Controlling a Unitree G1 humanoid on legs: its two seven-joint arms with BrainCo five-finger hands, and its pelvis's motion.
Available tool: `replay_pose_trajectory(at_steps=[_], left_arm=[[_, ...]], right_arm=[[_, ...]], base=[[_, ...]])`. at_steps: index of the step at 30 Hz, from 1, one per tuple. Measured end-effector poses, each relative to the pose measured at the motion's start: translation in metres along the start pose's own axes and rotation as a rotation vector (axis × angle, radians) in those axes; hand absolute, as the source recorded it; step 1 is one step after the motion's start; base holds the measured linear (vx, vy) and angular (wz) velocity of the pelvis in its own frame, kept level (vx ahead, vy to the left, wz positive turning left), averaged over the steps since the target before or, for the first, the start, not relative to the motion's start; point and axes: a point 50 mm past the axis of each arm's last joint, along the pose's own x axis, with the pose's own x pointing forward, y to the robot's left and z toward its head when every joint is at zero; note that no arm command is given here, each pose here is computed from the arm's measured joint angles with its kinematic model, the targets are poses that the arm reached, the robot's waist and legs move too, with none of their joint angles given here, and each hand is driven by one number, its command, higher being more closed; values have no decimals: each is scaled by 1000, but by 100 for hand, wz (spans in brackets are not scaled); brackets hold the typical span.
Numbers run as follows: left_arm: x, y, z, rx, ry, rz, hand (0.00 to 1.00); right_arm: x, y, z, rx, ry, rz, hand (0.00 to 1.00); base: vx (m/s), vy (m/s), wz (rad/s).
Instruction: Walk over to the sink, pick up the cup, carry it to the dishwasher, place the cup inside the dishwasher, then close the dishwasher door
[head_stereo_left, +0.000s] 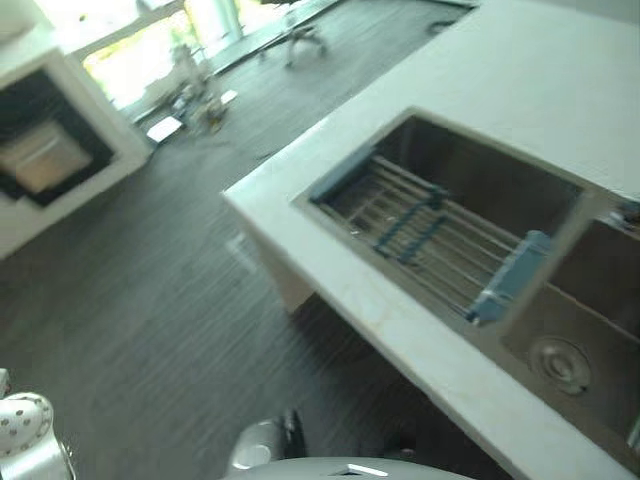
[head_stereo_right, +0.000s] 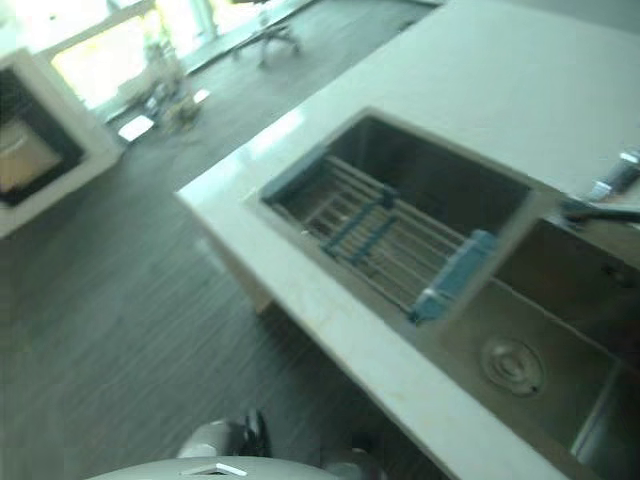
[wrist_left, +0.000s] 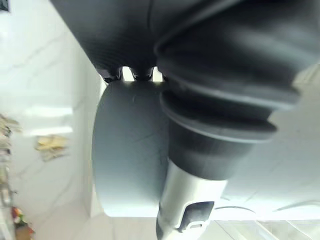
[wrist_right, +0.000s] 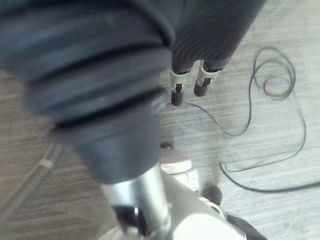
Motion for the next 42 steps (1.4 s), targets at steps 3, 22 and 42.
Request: replay_pose_trajectory(at_steps=[3,22,42], left_arm=[[-12,4,-6,-1,39,-81,100],[-143,-53,10,-305,189,-987,100],[-198,-68,30,-523,401,-1362,100]], right_arm=[[-5,-19,11,6,-53,-50,0],[-3,61,48,-356,-427,-181,0],[-8,106,52,-185,-468,154,0]], base=[[-2,213,152],[-47,143,98],[47,-3,35]])
